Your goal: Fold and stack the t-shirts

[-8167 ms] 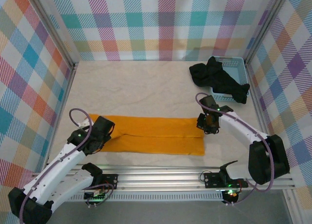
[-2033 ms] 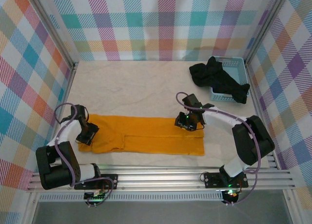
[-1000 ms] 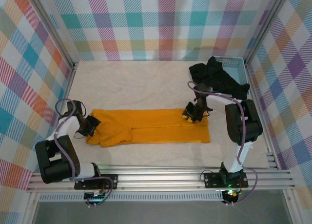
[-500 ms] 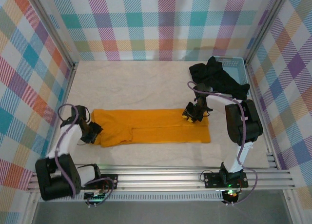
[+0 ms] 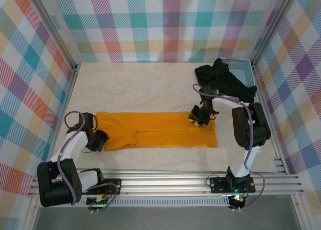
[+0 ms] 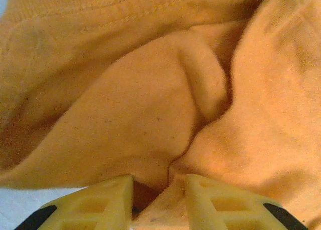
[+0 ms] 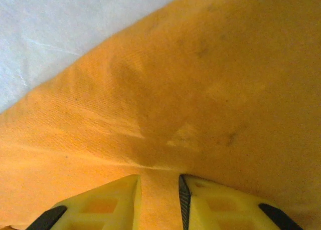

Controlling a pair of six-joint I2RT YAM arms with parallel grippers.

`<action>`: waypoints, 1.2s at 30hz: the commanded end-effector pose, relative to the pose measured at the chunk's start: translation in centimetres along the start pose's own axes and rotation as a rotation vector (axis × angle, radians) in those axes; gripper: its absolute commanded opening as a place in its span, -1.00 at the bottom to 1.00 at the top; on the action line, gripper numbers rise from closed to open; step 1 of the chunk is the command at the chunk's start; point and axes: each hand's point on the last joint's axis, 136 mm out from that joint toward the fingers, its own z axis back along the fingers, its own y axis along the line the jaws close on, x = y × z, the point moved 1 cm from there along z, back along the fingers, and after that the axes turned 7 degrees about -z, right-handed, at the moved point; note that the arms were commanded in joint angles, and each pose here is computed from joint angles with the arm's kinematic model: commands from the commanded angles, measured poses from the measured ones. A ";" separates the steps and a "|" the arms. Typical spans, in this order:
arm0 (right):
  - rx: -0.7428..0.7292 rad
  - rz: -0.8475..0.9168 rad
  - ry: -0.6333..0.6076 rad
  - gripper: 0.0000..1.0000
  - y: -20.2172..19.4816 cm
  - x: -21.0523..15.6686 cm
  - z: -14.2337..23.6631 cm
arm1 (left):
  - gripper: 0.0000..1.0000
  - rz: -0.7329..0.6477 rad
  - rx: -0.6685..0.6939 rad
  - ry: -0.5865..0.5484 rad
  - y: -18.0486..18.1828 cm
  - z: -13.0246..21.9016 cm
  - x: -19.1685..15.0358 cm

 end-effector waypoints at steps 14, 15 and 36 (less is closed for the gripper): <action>-0.057 0.004 -0.010 -0.43 -0.8 -0.5 0.3 | -0.42 -0.038 -0.136 0.005 -2.2 0.3 -0.6; -0.058 0.005 -0.010 -0.43 -0.8 -0.5 0.2 | -0.48 -0.039 -0.133 0.009 -2.2 0.3 -0.6; -0.059 0.008 -0.004 -0.43 -0.8 -0.6 0.0 | -1.00 -0.096 0.064 -0.072 -1.3 0.8 3.0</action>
